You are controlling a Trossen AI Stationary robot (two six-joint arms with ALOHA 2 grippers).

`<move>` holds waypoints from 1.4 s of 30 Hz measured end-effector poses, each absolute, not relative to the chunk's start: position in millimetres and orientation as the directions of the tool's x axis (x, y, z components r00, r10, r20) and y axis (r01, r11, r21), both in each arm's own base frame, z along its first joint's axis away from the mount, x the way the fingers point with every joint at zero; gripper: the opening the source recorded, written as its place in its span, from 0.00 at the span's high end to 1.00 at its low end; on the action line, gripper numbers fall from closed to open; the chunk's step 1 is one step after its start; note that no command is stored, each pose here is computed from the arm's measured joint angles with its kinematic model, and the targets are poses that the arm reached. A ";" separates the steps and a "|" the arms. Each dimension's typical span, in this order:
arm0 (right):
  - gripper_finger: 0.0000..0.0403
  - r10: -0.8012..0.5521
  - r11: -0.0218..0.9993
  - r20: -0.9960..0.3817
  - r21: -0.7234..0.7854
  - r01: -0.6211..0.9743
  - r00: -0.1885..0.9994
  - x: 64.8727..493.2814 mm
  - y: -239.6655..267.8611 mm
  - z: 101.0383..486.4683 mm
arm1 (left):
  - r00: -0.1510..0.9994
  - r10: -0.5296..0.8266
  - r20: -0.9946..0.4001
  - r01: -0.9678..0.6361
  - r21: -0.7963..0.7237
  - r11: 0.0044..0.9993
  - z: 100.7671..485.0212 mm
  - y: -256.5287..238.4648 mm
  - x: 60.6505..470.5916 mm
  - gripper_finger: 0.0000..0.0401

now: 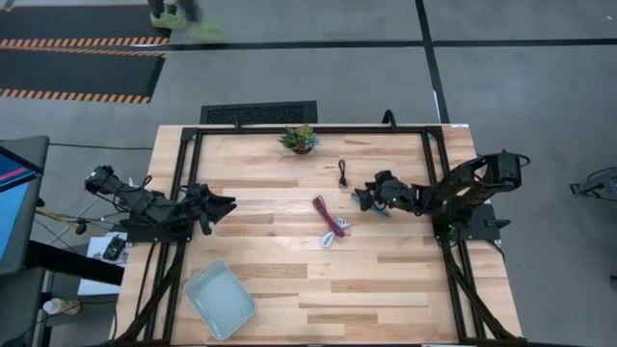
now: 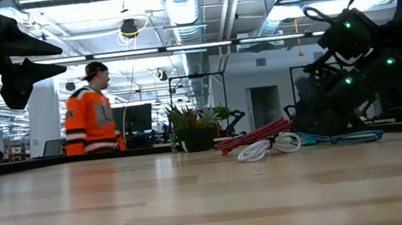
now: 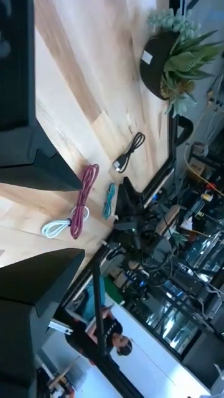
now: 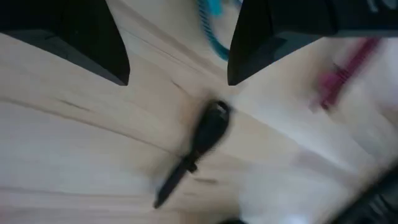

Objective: Pick and place USB-C Cables
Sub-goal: Put the blue charger cable into the gray bin

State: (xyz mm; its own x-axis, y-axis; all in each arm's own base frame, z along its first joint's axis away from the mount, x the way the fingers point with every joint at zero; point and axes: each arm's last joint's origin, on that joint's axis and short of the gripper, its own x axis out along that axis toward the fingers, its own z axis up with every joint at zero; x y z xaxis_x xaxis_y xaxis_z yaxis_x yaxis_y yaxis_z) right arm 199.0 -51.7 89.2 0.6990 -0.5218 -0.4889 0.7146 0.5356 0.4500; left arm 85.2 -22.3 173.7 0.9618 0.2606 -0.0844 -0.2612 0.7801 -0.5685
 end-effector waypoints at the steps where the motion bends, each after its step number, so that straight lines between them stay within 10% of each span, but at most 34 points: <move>1: 0.26 -0.527 0.509 -0.480 0.483 0.713 0.702 202.3 -52.6 91.4 | 0.962 0.262 -0.083 -0.262 -0.570 0.779 173.8 -22.3 85.2 0.63; 12: 0.26 -0.414 0.584 -0.318 0.626 0.517 0.853 255.1 -56.2 135.2 | 0.972 0.223 -0.078 -0.219 -0.654 0.724 175.1 -23.4 85.4 0.63; 21: 0.26 0.016 0.726 -0.057 0.687 0.027 0.998 312.5 -30.0 221.8 | 0.965 0.248 -0.080 -0.239 -0.652 0.719 175.0 -22.6 85.2 0.63; 28: 0.26 0.172 0.828 -0.382 0.555 0.077 0.908 317.7 27.2 287.4 | 0.952 0.297 -0.076 -0.275 -0.645 0.713 175.3 -21.2 84.7 0.63; 42: 0.26 -0.069 0.778 -0.896 0.226 0.587 0.438 219.3 143.2 308.2 | 0.950 0.303 -0.079 -0.281 -0.643 0.713 175.0 -21.0 84.6 0.63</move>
